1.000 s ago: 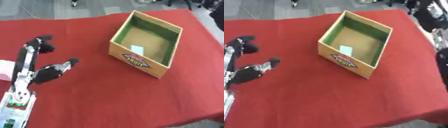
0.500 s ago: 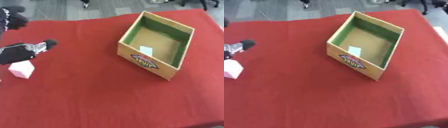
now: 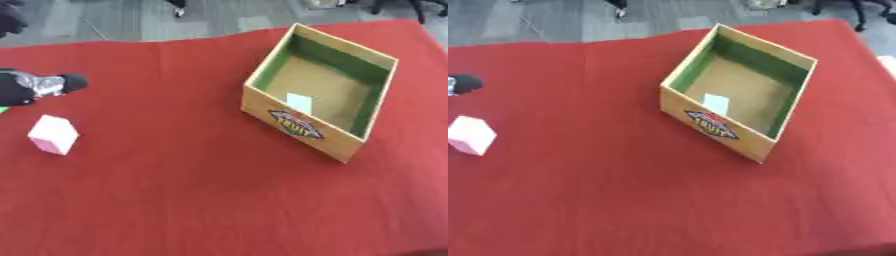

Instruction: Pick up the objects with one hand, pass them to the other hand, and then place them into the box on the other side of the table.

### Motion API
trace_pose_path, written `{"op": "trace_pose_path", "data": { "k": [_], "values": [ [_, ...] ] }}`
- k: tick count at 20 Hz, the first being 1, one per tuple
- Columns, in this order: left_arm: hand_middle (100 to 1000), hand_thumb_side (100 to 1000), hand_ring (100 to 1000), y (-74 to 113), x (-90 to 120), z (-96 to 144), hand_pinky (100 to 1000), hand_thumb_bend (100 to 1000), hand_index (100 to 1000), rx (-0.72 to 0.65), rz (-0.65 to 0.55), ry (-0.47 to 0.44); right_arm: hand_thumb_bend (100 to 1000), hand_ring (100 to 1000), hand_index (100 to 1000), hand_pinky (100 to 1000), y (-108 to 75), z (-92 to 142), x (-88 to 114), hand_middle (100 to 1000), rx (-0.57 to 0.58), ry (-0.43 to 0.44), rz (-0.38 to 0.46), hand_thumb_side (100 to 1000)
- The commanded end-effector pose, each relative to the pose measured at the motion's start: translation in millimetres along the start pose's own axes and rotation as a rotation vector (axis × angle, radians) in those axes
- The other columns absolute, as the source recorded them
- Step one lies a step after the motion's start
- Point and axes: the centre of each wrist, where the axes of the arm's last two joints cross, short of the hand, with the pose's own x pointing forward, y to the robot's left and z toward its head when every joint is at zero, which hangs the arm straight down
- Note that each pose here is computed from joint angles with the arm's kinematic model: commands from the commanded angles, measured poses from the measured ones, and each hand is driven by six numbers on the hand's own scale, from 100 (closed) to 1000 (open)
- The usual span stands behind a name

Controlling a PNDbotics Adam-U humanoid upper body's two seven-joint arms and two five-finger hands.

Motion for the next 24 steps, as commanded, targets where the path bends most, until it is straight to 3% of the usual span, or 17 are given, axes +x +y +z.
{"op": "trace_pose_path", "data": {
  "k": [1, 9, 14, 18, 24],
  "values": [
    [647, 300, 725, 19.1, -3, -3, 797, 900, 825, -0.016, -0.08, 0.028, 100, 1000, 1000, 877, -1.9, -7, 11, 870, 0.019, -0.015, 0.039, 469],
    [695, 204, 769, 36.3, -13, -16, 826, 948, 819, -0.239, -0.207, 0.071, 100, 1000, 1000, 878, 1.3, 0, 8, 865, 0.027, 0.009, 0.058, 470],
    [730, 100, 799, 54.2, -22, -27, 840, 891, 802, -0.425, -0.343, 0.119, 100, 1000, 1000, 879, 3.0, 4, 5, 863, 0.038, 0.023, 0.067, 470],
    [748, 100, 815, 66.7, -26, -33, 846, 847, 774, -0.54, -0.451, 0.167, 100, 1000, 1000, 879, 4.3, 8, 3, 858, 0.042, 0.029, 0.072, 470],
    [742, 100, 812, 76.0, -27, -38, 844, 797, 744, -0.606, -0.607, 0.188, 100, 1000, 1000, 878, 7.3, 10, 0, 852, 0.052, 0.027, 0.069, 470]
  ]
}}
